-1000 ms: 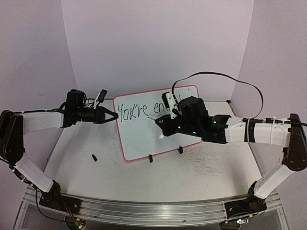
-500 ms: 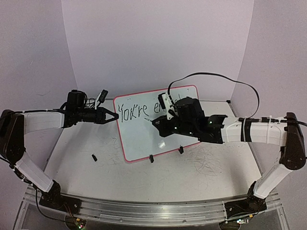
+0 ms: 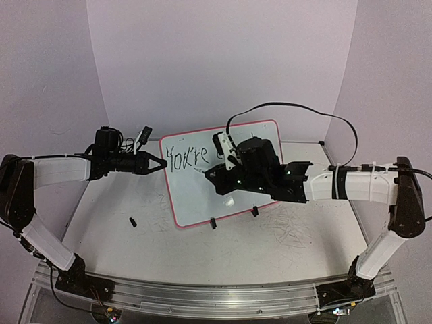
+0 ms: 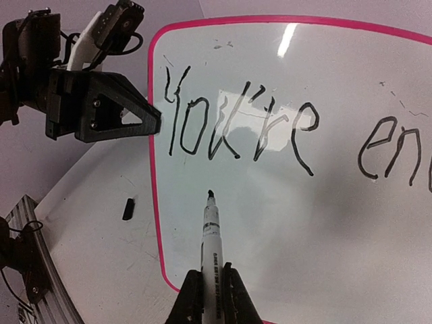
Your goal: Write a sentence on the whiteboard
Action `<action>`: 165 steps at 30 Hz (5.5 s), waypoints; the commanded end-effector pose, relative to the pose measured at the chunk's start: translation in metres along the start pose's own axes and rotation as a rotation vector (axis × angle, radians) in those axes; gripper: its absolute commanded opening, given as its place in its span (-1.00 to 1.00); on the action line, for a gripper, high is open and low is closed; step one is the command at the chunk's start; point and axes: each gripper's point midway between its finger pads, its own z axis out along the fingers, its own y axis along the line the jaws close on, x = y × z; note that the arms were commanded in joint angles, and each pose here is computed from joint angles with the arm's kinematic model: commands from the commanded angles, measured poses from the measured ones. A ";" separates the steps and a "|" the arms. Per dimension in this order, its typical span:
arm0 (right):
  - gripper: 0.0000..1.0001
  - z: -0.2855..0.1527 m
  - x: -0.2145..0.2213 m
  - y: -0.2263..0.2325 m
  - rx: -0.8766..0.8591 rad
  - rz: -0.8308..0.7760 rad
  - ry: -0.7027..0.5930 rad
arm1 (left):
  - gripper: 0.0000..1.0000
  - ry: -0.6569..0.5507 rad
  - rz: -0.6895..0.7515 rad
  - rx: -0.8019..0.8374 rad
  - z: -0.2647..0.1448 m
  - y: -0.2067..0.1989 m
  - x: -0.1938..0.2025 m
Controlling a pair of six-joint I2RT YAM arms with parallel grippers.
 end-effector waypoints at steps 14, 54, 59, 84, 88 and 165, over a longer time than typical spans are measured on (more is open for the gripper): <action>-1.00 0.012 -0.016 0.036 -0.057 -0.010 -0.040 | -1.00 -0.023 0.055 0.003 0.000 -0.014 -0.016; -1.00 -0.081 -0.046 -0.187 0.483 0.130 -0.208 | -1.00 0.043 0.073 -0.036 0.003 -0.008 -0.010; -1.00 -0.086 -0.047 -0.198 0.512 0.157 -0.225 | -1.00 0.044 0.073 -0.036 0.002 -0.009 -0.008; -1.00 -0.068 -0.041 -0.222 0.542 0.146 -0.209 | -1.00 0.045 0.079 -0.029 0.002 -0.010 -0.009; -1.00 -0.063 -0.038 -0.225 0.553 0.141 -0.196 | -1.00 0.043 0.082 -0.029 0.002 -0.011 -0.009; -1.00 0.043 0.037 0.036 0.143 -0.145 0.016 | -1.00 0.041 0.097 -0.030 0.002 -0.014 -0.010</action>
